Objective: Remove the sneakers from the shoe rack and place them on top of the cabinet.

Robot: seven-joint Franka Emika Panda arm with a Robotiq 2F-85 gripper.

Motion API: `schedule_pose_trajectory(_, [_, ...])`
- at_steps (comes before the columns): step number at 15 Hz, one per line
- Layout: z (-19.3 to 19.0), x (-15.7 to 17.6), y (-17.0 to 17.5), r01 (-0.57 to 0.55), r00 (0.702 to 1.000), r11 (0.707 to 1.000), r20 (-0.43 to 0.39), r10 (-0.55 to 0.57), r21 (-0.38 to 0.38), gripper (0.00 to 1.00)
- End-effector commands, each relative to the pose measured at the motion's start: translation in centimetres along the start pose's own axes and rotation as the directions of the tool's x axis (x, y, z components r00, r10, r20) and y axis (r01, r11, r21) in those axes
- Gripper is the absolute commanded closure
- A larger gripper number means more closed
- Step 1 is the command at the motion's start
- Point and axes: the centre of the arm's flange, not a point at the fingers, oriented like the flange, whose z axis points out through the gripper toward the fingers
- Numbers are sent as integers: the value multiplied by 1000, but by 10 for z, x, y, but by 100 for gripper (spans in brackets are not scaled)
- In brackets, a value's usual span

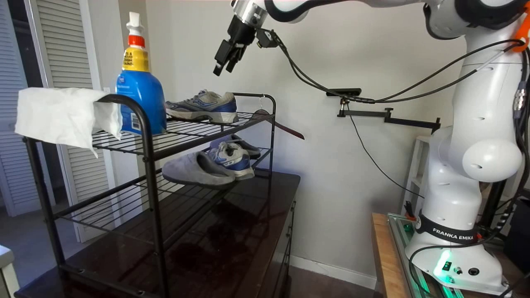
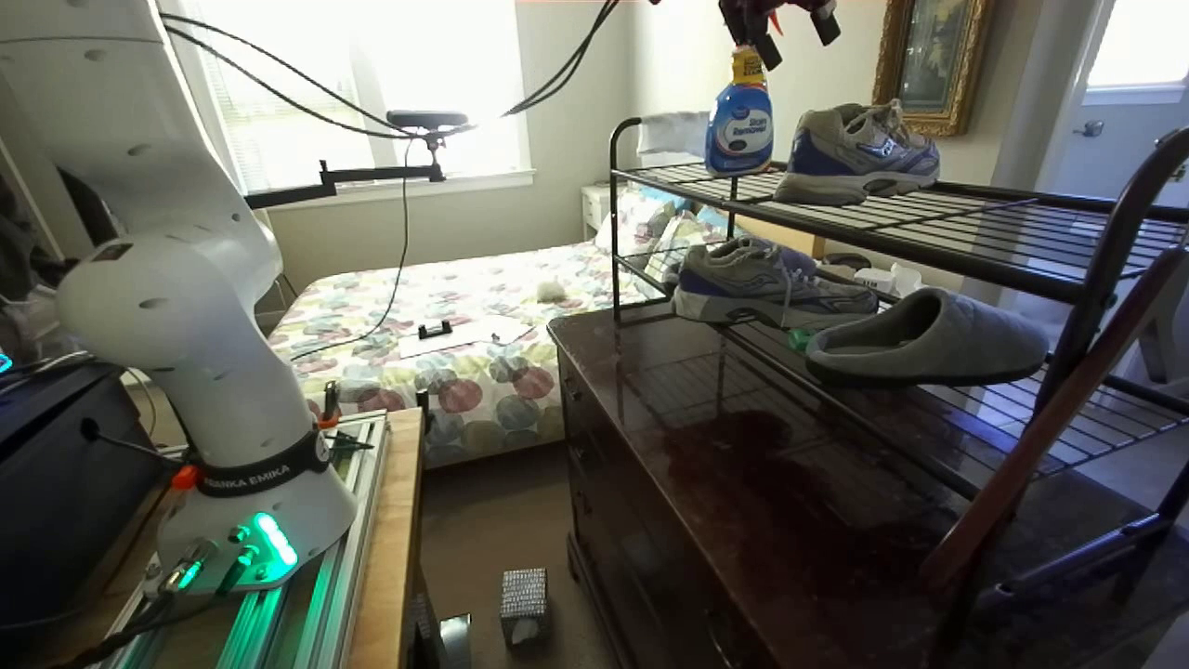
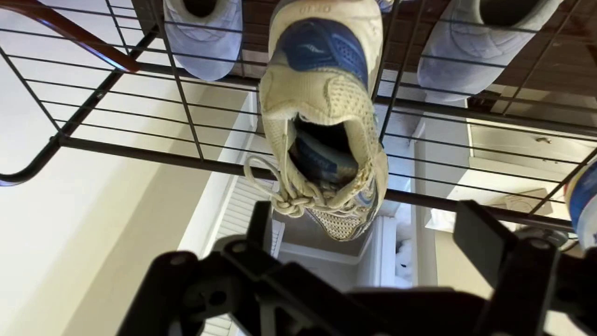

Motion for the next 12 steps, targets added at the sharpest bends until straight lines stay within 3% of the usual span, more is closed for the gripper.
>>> schedule_pose_trajectory(1, [33, 46, -1, 24, 998, 1000, 64, -25, 5, 0])
schedule_pose_trajectory(11, [100, 43, 2, 48, 959, 999, 279, -53, 23, 0])
schedule_pose_trajectory(12, [104, 42, 0, 55, 955, 998, 291, -61, 29, 5])
